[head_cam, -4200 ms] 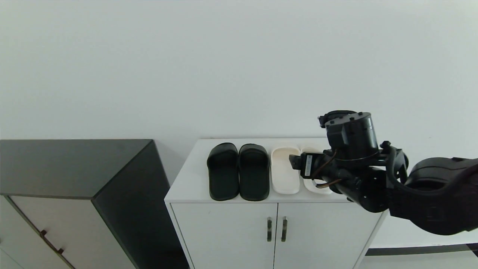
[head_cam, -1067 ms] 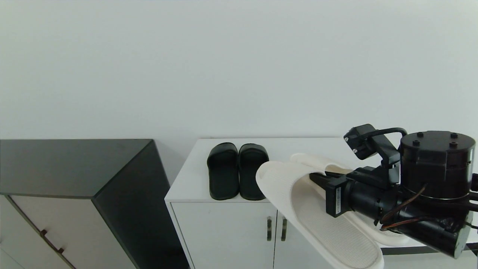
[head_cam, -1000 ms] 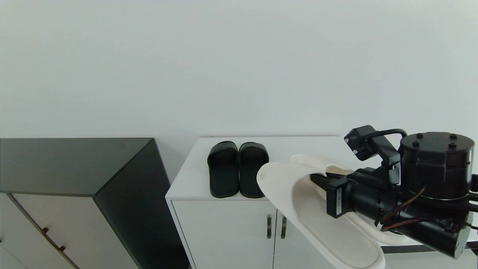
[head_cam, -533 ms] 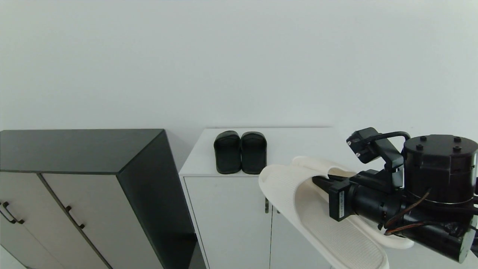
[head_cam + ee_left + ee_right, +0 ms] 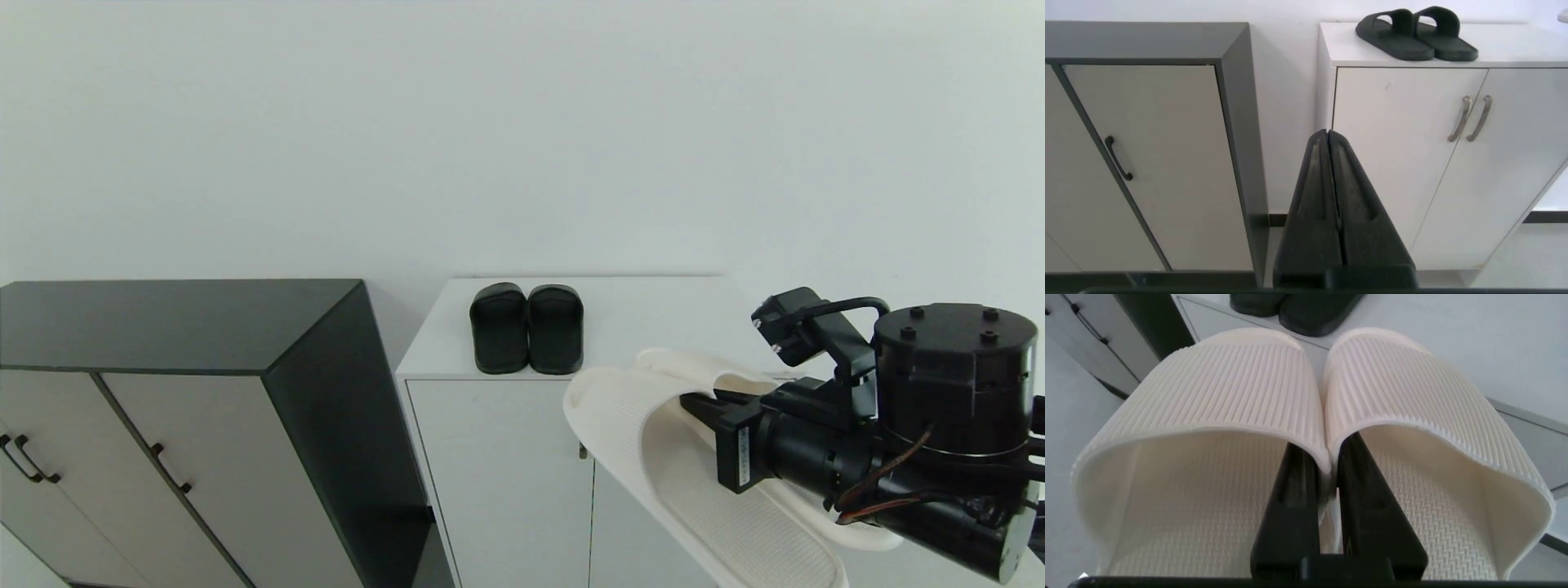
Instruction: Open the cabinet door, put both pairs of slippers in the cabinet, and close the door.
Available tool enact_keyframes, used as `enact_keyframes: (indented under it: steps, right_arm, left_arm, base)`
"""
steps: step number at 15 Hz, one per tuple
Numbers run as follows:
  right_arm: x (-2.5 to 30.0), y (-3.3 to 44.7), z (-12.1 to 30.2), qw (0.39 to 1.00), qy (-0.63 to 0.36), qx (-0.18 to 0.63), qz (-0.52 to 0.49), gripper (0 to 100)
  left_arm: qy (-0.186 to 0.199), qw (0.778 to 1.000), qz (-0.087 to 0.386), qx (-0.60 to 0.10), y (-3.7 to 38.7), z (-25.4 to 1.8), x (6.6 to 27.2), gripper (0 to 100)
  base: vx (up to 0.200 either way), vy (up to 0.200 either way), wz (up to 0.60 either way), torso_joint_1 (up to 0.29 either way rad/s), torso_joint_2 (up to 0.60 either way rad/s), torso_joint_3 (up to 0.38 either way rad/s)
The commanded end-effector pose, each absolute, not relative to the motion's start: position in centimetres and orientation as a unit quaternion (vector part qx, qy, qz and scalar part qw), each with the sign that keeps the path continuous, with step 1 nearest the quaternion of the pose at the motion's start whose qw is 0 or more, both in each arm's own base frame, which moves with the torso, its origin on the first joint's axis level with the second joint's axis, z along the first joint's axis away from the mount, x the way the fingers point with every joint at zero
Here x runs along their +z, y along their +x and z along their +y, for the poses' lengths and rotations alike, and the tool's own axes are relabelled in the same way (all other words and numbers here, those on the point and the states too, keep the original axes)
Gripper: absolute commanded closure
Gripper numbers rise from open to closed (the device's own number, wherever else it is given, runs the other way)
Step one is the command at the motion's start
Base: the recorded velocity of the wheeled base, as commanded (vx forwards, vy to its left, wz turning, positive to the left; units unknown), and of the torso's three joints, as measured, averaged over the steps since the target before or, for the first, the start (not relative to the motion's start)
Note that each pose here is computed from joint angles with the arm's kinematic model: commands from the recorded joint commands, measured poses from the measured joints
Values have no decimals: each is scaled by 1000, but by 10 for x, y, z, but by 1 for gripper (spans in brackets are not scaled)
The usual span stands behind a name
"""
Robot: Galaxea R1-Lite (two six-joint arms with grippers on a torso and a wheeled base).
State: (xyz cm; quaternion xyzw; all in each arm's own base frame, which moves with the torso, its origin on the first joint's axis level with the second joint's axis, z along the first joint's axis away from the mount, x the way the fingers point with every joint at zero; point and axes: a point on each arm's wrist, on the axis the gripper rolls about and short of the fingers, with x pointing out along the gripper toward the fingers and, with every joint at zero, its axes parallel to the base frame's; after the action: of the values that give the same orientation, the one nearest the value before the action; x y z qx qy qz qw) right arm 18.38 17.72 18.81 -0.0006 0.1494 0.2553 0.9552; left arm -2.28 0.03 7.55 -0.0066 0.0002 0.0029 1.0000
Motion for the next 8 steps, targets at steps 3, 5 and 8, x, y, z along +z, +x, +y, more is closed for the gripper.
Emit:
enact_keyframes:
  steps: [3,5,8]
  right_arm:
    - [184,185,178,954,-4,254,156,100]
    - [184,185,178,954,-4,254,156,100]
    - [184,185,179,954,-5,254,157,100]
  left_arm:
    - [-6,1000,1,3,-23,0,76,100]
    - [-6,1000,1,3,-23,0,76,100]
    - [-6,1000,1,3,-23,0,76,100]
  base:
    - [0,0,0,0,0,0]
    - [0,0,0,0,0,0]
    - [0,0,0,-22,37,28]
